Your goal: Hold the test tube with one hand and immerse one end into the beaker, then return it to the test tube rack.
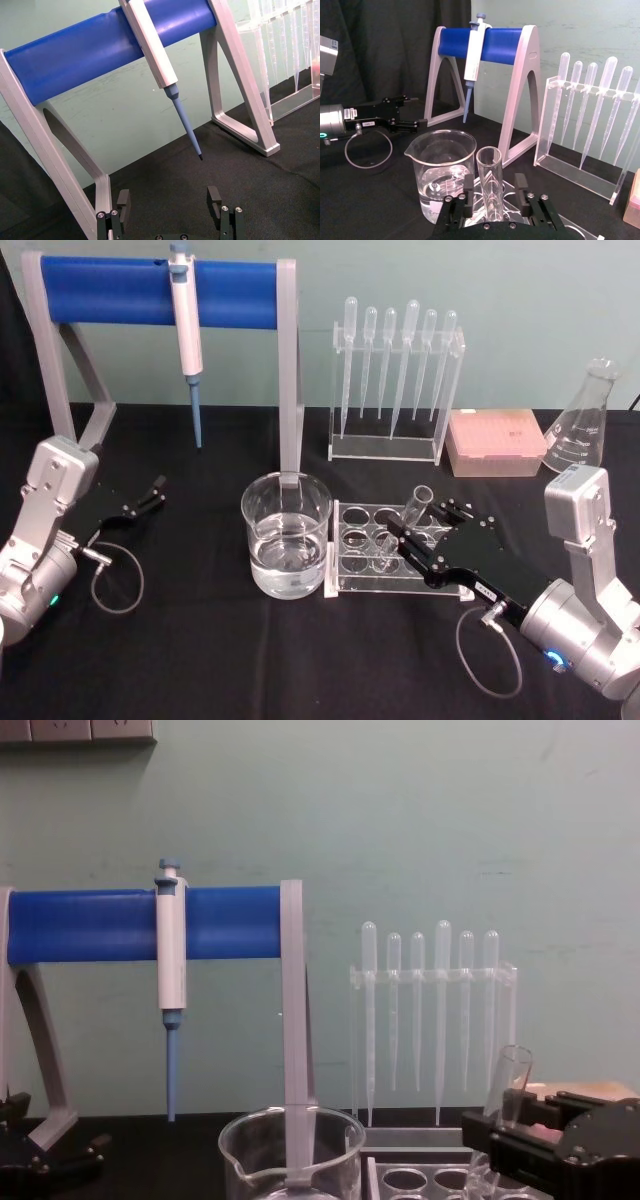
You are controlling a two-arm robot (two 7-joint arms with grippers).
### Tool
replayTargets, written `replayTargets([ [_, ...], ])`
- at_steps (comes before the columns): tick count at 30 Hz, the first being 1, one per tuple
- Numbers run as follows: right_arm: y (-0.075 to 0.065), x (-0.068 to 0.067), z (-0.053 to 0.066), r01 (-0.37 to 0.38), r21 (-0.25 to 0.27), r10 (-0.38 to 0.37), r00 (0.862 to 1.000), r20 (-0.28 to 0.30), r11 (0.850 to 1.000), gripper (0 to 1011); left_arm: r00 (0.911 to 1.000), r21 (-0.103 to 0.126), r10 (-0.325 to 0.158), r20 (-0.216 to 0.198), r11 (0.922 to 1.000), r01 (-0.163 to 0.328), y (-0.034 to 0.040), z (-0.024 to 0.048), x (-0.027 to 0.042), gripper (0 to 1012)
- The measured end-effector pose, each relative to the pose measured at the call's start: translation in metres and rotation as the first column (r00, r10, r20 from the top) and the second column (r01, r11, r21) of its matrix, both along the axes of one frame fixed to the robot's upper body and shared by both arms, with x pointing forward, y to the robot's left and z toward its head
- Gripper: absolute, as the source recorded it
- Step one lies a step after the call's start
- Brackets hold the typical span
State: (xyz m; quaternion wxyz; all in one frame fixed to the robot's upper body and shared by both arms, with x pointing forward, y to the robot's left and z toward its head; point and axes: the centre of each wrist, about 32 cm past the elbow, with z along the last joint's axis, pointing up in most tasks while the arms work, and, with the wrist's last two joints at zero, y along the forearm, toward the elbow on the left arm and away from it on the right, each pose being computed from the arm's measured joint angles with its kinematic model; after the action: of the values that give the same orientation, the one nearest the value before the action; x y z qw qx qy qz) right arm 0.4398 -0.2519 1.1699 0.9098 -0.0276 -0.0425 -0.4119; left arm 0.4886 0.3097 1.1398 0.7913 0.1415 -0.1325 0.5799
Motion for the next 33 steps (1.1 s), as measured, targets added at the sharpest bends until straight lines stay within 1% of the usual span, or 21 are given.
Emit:
replayTargets([
  [1, 0.000, 0.000, 0.000, 0.000, 0.000, 0.000, 1.000, 0.000, 1.000, 496, 1.0000, 0.000, 0.000, 0.000, 1.0000, 0.000, 0.0000, 0.0000, 0.0000, 1000],
  [2, 0.000, 0.000, 0.000, 0.000, 0.000, 0.000, 1.000, 0.000, 1.000, 478, 1.0000, 0.000, 0.000, 0.000, 1.0000, 0.000, 0.0000, 0.0000, 0.0000, 1000],
  [4, 0.000, 0.000, 0.000, 0.000, 0.000, 0.000, 1.000, 0.000, 1.000, 390, 1.0000, 0.000, 0.000, 0.000, 1.0000, 0.000, 0.0000, 0.0000, 0.0000, 1000],
  [6, 0.000, 0.000, 0.000, 0.000, 0.001, 0.000, 1.000, 0.000, 1.000, 330, 1.0000, 0.000, 0.000, 0.000, 1.0000, 0.000, 0.0000, 0.0000, 0.0000, 1000],
  [8, 0.000, 0.000, 0.000, 0.000, 0.001, 0.000, 1.000, 0.000, 1.000, 273, 1.0000, 0.000, 0.000, 0.000, 1.0000, 0.000, 0.0000, -0.0001, 0.0000, 1000],
  [11, 0.000, 0.000, 0.000, 0.000, 0.001, 0.000, 1.000, 0.000, 1.000, 222, 1.0000, 0.000, 0.000, 0.000, 1.0000, 0.000, 0.0000, 0.0000, 0.0000, 1000],
  [19, 0.000, 0.000, 0.000, 0.001, 0.001, -0.001, 1.000, 0.000, 1.000, 222, 1.0000, 0.000, 0.000, 0.000, 1.0000, 0.000, 0.0000, 0.0000, 0.0000, 1000],
  [21, -0.001, 0.001, 0.002, -0.001, -0.005, 0.001, 1.000, 0.002, 1.000, 222, 1.0000, 0.000, 0.000, 0.000, 1.0000, 0.000, 0.0000, 0.0000, 0.0000, 1000],
  [24, -0.007, 0.008, 0.015, -0.036, -0.031, 0.036, 0.999, 0.015, 0.999, 222, 1.0000, 0.000, 0.000, 0.000, 1.0000, 0.000, 0.0000, 0.0000, 0.0000, 1000],
  [27, -0.010, 0.012, 0.025, -0.057, -0.048, 0.058, 0.998, 0.012, 0.997, 222, 1.0000, 0.000, 0.000, 0.000, 1.0000, 0.000, 0.0000, 0.0000, 0.0000, 1000],
  [28, -0.012, 0.015, 0.033, -0.068, -0.058, 0.069, 0.998, 0.010, 0.996, 222, 1.0000, 0.000, 0.000, 0.000, 1.0000, 0.000, 0.0000, 0.0000, 0.0000, 1000],
  [31, -0.015, 0.019, 0.046, -0.084, -0.068, 0.084, 0.996, 0.003, 0.994, 222, 1.0000, 0.000, 0.000, 0.000, 1.0000, 0.000, 0.0000, 0.0000, 0.0000, 1000],
  [32, -0.017, 0.022, 0.054, -0.090, -0.072, 0.090, 0.996, -0.006, 0.993, 222, 1.0000, 0.000, 0.000, 0.000, 1.0000, 0.000, 0.0000, 0.0000, 0.0000, 1000],
  [33, -0.018, 0.023, 0.058, -0.094, -0.074, 0.093, 0.996, -0.011, 0.993, 222, 1.0000, 0.000, 0.000, 0.000, 1.0000, 0.000, 0.0000, 0.0000, 0.0000, 1000],
])
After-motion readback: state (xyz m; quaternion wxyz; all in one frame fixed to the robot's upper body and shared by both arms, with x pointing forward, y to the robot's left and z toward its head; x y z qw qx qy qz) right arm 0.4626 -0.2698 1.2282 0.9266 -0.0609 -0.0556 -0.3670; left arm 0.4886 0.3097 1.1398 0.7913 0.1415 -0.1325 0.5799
